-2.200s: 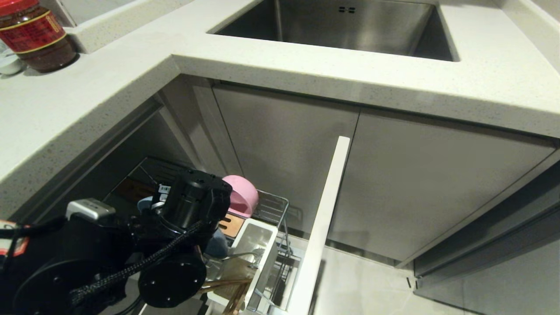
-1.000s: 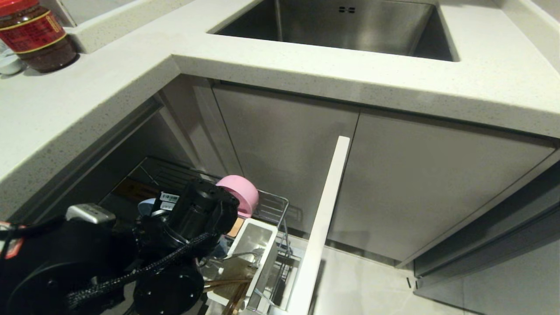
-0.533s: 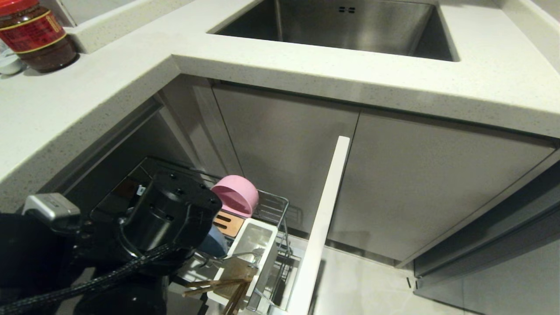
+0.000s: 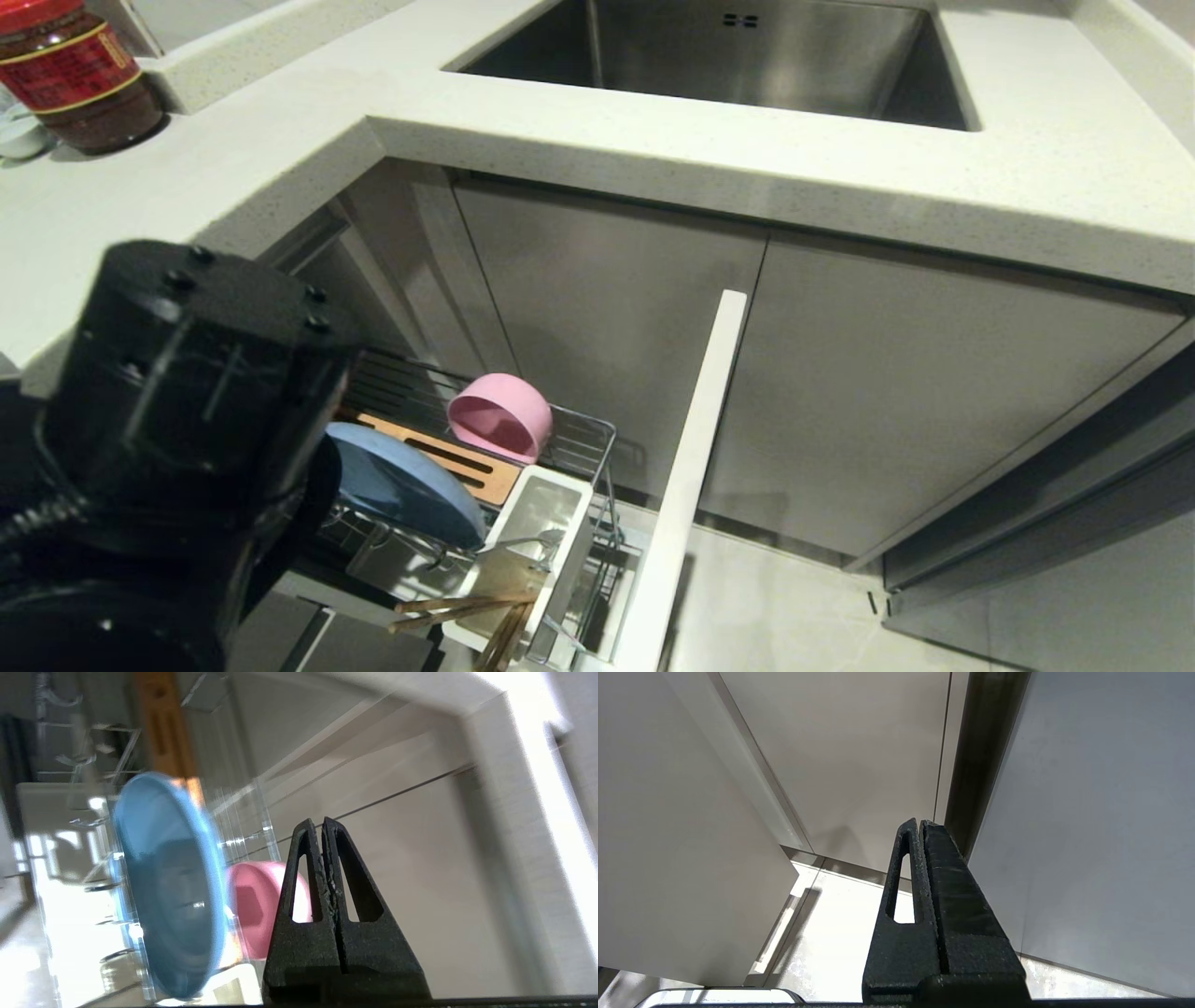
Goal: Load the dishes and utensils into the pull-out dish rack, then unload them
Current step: Pick up the plate and place it in the cupboard, then take the plate out of the cupboard
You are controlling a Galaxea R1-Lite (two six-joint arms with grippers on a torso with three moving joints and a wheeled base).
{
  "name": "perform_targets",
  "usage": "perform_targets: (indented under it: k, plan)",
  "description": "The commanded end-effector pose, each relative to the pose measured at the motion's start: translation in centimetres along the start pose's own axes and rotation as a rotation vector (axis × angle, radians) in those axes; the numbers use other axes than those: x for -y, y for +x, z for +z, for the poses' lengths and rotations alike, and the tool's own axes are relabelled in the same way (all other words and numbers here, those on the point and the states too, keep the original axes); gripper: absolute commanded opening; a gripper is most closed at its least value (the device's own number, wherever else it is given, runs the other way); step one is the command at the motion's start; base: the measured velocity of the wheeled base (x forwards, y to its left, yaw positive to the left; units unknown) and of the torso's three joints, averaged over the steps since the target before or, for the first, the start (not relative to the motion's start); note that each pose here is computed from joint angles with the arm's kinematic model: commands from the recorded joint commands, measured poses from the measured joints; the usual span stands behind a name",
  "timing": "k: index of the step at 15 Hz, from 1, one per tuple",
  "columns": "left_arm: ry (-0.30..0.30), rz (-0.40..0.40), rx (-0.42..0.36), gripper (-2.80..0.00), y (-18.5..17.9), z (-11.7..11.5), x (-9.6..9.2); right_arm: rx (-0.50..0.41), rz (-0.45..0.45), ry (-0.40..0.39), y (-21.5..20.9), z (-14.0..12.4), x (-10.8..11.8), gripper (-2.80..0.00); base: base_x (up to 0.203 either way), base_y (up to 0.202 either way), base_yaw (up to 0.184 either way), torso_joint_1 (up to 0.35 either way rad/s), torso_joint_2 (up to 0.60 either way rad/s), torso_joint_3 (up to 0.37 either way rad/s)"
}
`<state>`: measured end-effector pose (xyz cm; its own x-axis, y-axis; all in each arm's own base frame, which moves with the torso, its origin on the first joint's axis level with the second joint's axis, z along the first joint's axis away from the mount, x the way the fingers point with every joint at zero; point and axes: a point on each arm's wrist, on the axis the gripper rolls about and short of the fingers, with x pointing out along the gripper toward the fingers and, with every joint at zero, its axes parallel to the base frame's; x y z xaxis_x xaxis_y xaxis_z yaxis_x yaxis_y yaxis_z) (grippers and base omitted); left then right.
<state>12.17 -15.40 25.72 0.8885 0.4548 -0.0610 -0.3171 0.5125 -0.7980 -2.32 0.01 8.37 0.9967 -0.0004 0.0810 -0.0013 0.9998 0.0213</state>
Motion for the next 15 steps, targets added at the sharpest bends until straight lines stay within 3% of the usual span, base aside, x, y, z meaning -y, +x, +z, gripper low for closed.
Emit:
perform_targets:
  k: [1, 4, 7, 9, 11, 15]
  plan:
    - [-0.073, -0.011, 0.001, -2.80, -0.3, 2.1, 2.6, -0.024, 0.000, 0.000, 0.1, -0.7, 0.0, -2.80, 0.000, 0.000, 0.000, 0.000, 0.00, 0.000]
    - [-0.140, -0.026, -0.004, -2.80, -0.5, 5.2, 5.8, -0.024, 0.000, 0.000, 0.1, -0.7, 0.0, -2.80, 0.000, 0.000, 0.000, 0.000, 0.00, 0.000]
    - [-0.210, -0.027, 0.023, -2.80, 0.1, 9.7, 8.7, -0.024, 0.000, 0.000, 0.1, -0.7, 0.0, -2.80, 0.000, 0.000, 0.000, 0.000, 0.00, 0.000]
    - [-0.166, -0.030, 0.040, -2.80, 0.3, 12.1, 9.4, -0.024, 0.000, 0.000, 0.1, -0.7, 0.0, -2.80, 0.000, 0.000, 0.000, 0.000, 0.00, 0.000]
    - [-0.073, -0.020, 0.052, -2.80, 0.5, 12.7, 9.1, -0.024, 0.000, 0.000, 0.1, -0.7, 0.0, -2.80, -0.104, 0.000, 0.002, 0.003, 0.00, 0.000]
    - [0.008, 0.005, 0.097, -2.80, 0.7, 15.2, 8.1, -0.024, 0.000, 0.000, 0.1, -0.7, 0.0, -2.80, -0.019, 0.000, 0.000, 0.000, 0.00, 0.001]
